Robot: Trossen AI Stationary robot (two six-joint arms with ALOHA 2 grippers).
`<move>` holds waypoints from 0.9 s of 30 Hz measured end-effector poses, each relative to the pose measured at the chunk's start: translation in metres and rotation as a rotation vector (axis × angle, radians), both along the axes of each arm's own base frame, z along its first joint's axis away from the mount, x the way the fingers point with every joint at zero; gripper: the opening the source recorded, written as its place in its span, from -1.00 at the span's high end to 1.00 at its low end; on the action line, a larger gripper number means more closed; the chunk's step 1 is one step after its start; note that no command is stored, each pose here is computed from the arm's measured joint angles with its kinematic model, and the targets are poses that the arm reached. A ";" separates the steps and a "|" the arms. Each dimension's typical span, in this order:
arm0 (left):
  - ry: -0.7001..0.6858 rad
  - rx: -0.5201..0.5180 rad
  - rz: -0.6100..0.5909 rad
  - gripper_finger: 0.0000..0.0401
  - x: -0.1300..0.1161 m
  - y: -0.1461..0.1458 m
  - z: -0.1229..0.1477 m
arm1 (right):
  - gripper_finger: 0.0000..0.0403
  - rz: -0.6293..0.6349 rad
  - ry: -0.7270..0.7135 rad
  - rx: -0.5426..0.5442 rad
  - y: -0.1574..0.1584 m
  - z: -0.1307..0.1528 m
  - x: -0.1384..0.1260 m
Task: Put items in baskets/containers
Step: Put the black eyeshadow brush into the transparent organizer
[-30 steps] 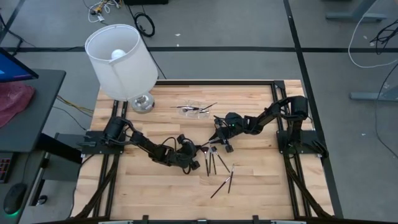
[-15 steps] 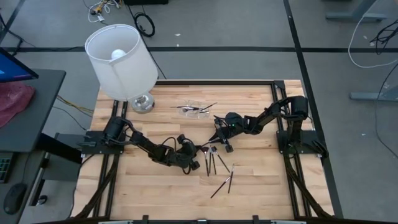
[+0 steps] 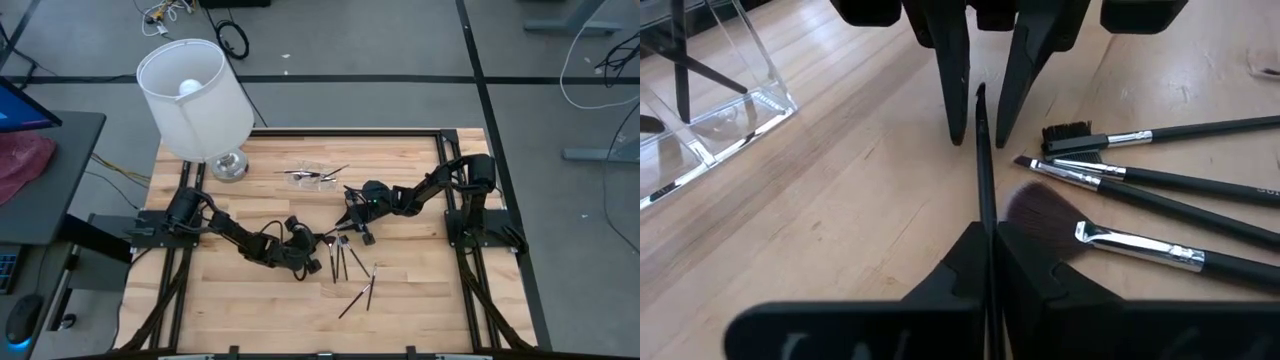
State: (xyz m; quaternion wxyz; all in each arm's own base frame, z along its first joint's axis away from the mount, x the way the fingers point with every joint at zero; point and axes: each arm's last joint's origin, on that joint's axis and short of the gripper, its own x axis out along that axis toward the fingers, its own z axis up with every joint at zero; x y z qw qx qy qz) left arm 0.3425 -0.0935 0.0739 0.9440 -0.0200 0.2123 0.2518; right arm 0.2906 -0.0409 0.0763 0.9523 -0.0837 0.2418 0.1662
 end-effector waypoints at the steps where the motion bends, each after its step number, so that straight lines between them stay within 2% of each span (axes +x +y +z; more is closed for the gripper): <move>1: 0.000 0.000 0.000 0.93 0.000 0.000 0.000 | 0.61 0.000 0.000 0.000 0.000 0.000 0.000; 11: 0.003 0.004 -0.002 0.93 0.000 0.000 0.000 | 0.92 0.020 0.001 0.007 0.001 0.000 0.000; 23: -0.001 0.001 0.002 0.88 0.000 0.000 0.000 | 0.92 0.029 -0.001 0.014 0.002 0.000 0.000; 27: -0.003 -0.001 0.004 0.80 0.000 0.000 0.004 | 0.92 0.025 -0.003 0.015 0.002 0.002 0.000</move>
